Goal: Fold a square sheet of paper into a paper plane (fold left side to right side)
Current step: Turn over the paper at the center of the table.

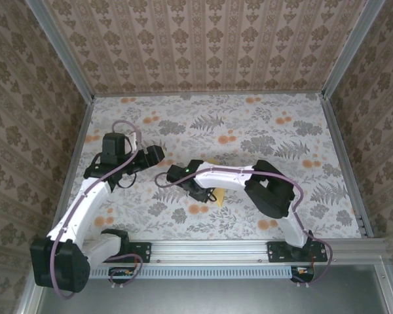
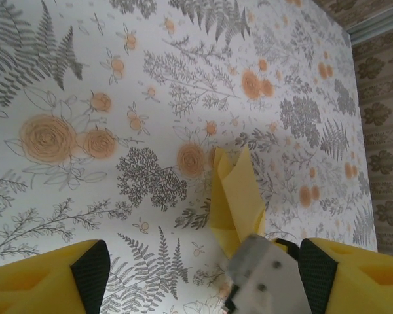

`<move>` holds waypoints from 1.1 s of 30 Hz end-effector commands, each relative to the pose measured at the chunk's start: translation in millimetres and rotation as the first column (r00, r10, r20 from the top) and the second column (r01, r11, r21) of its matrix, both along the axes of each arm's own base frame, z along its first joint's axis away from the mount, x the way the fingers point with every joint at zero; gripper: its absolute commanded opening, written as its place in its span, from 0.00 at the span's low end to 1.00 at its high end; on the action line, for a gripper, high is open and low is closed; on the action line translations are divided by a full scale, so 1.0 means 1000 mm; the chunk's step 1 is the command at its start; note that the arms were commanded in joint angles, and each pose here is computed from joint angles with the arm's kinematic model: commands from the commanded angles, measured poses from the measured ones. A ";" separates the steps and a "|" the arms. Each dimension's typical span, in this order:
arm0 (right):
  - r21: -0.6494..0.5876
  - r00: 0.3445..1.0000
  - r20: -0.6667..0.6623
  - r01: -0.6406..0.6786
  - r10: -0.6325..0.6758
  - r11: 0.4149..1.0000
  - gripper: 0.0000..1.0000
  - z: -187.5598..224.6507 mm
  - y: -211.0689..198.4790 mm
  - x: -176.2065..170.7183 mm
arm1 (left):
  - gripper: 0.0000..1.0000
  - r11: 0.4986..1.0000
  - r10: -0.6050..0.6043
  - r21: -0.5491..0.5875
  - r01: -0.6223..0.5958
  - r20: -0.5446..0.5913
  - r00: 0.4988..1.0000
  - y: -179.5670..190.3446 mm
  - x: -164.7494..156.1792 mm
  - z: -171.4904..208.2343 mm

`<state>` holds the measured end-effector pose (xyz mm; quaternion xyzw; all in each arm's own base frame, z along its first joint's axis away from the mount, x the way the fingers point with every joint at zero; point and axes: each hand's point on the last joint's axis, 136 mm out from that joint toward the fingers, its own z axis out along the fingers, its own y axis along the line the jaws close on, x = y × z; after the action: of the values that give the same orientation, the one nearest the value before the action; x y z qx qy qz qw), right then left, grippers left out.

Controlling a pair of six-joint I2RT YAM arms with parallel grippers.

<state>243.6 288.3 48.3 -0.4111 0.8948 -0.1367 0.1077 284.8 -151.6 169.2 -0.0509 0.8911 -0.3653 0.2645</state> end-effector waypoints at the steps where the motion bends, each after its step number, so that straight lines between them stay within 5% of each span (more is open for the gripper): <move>1: 0.153 0.999 -0.004 0.032 -0.032 0.988 0.56 0.019 0.009 -0.004 | 0.77 0.996 -0.018 -0.085 0.018 -0.005 1.000 -0.010 0.005 -0.002; 9: 0.414 0.987 0.013 0.140 -0.159 0.899 0.61 0.054 -0.004 0.008 | 0.75 0.988 -0.087 -0.132 0.077 -0.072 0.994 -0.038 0.007 -0.032; 19: 0.754 0.928 -0.065 0.286 -0.366 0.591 0.78 0.094 -0.038 0.033 | 0.73 0.967 -0.224 -0.153 0.203 -0.130 0.966 -0.103 0.008 -0.065; 26: 0.838 0.879 -0.165 0.365 -0.448 0.406 0.98 0.092 -0.067 0.040 | 0.67 0.938 -0.320 -0.194 0.288 -0.158 0.934 -0.149 0.012 -0.086; 33: 0.848 0.858 -0.238 0.411 -0.454 0.333 1.00 0.078 -0.085 0.047 | 0.43 0.912 -0.379 -0.227 0.343 -0.139 0.915 -0.171 0.024 -0.093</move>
<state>287.8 196.6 117.3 -0.0419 0.9224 0.2636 0.2790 302.9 -307.6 58.9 0.0281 0.8836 -0.4582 0.0922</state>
